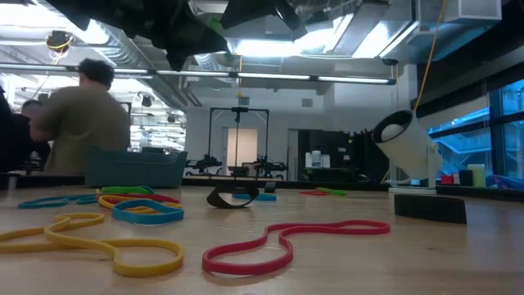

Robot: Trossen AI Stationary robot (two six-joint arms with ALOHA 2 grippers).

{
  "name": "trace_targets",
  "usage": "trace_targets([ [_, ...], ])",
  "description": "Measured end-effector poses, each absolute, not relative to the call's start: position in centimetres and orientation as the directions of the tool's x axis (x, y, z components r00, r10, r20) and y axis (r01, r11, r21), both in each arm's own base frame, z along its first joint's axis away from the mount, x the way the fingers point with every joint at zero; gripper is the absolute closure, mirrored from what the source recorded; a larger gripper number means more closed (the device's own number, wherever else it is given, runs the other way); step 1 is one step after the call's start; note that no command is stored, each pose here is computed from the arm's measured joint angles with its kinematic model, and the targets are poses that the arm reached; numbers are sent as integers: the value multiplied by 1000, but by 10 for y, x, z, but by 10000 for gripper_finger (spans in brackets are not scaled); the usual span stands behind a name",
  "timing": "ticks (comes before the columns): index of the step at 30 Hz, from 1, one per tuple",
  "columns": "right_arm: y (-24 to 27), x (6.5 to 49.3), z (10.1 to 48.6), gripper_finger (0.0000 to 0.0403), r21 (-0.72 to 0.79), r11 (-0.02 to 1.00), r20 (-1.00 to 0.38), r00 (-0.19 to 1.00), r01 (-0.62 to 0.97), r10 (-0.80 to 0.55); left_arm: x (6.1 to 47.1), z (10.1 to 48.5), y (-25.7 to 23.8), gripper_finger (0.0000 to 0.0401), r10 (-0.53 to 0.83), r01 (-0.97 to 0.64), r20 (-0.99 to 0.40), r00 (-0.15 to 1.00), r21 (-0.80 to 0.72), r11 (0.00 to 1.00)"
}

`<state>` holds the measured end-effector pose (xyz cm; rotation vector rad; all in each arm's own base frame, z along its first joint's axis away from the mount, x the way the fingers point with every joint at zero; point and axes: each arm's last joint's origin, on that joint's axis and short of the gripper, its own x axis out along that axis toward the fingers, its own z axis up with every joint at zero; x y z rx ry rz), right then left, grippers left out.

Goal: Pick and place rubber bands into bin
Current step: Put the bottom right green rubber band into the bin

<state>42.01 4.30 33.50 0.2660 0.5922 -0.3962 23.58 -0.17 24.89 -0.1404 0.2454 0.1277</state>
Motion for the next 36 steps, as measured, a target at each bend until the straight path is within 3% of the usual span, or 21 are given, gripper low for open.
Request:
trace_targets([
  [14, 43, 420, 335, 394, 150, 883, -584, 760, 446, -285, 236, 249, 10, 398, 71, -115, -252, 965, -164, 980],
  [26, 39, 418, 333, 285, 155, 866, -610, 736, 476, -295, 228, 241, 26, 399, 107, -194, -355, 929, -219, 956],
  [31, 39, 417, 327, 270, 146, 863, -627, 719, 484, -298, 207, 240, 48, 399, 207, -336, -474, 856, -206, 919],
  [36, 38, 414, 297, 269, 167, 823, -679, 668, 544, -304, 177, 251, 82, 399, 360, -535, -647, 672, -89, 840],
])
